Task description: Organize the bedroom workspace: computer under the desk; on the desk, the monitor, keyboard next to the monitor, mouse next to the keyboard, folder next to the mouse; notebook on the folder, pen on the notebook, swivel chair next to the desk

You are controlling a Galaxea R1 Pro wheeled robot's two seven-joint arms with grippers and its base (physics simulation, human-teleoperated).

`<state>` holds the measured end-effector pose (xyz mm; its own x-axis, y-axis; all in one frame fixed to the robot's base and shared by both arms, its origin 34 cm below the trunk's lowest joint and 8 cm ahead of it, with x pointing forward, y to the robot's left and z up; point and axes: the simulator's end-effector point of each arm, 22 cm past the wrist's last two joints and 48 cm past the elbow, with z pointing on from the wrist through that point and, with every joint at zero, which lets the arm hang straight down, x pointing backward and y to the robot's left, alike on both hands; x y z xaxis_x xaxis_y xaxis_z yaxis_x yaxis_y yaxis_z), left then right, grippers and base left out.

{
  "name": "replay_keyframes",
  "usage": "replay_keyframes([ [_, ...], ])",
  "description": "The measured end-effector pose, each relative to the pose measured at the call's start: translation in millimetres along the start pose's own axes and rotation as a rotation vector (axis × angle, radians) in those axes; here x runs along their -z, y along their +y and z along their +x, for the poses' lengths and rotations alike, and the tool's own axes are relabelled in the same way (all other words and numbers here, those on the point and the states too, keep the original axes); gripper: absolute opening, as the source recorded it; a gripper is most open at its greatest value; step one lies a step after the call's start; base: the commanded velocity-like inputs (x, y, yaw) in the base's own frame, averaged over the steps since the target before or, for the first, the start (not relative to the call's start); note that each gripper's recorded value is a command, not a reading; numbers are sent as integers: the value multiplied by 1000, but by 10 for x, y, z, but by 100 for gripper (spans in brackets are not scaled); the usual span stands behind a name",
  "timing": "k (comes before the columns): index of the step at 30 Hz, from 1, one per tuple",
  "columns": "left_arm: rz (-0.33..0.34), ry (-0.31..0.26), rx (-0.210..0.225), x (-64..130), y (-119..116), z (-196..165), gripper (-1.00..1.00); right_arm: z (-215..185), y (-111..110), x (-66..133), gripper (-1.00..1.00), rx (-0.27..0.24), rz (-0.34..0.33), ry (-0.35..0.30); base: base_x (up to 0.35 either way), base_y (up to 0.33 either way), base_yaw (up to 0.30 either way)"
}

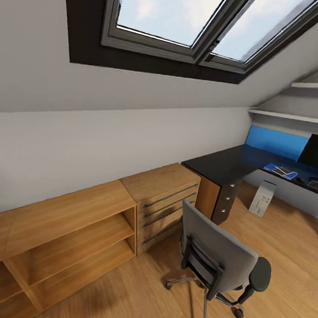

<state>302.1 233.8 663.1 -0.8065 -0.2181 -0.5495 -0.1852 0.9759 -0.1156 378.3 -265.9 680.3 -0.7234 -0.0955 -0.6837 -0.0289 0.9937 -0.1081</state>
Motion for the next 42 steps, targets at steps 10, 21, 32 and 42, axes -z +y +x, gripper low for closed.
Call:
replay_keyframes([
  [10, 0, 2, 0, 3, 1, 9, 100, -4, 8, -1, 100, -1, -1, -1, 41, 226, -275],
  [21, 0, 1, 0, 2, 2, 7, 100, -3, 12, 0, 100, -1, -1, -1, 11, 38, -275],
  [32, 0, 0, 0, 2, 1, 6, 100, -3, 6, 0, 100, -1, 0, -1, 1, 3, -275],
  [42, -1, 2, 0, 3, 3, 14, 100, 1, 13, 0, 100, -1, 0, 1, 0, 0, -272],
])
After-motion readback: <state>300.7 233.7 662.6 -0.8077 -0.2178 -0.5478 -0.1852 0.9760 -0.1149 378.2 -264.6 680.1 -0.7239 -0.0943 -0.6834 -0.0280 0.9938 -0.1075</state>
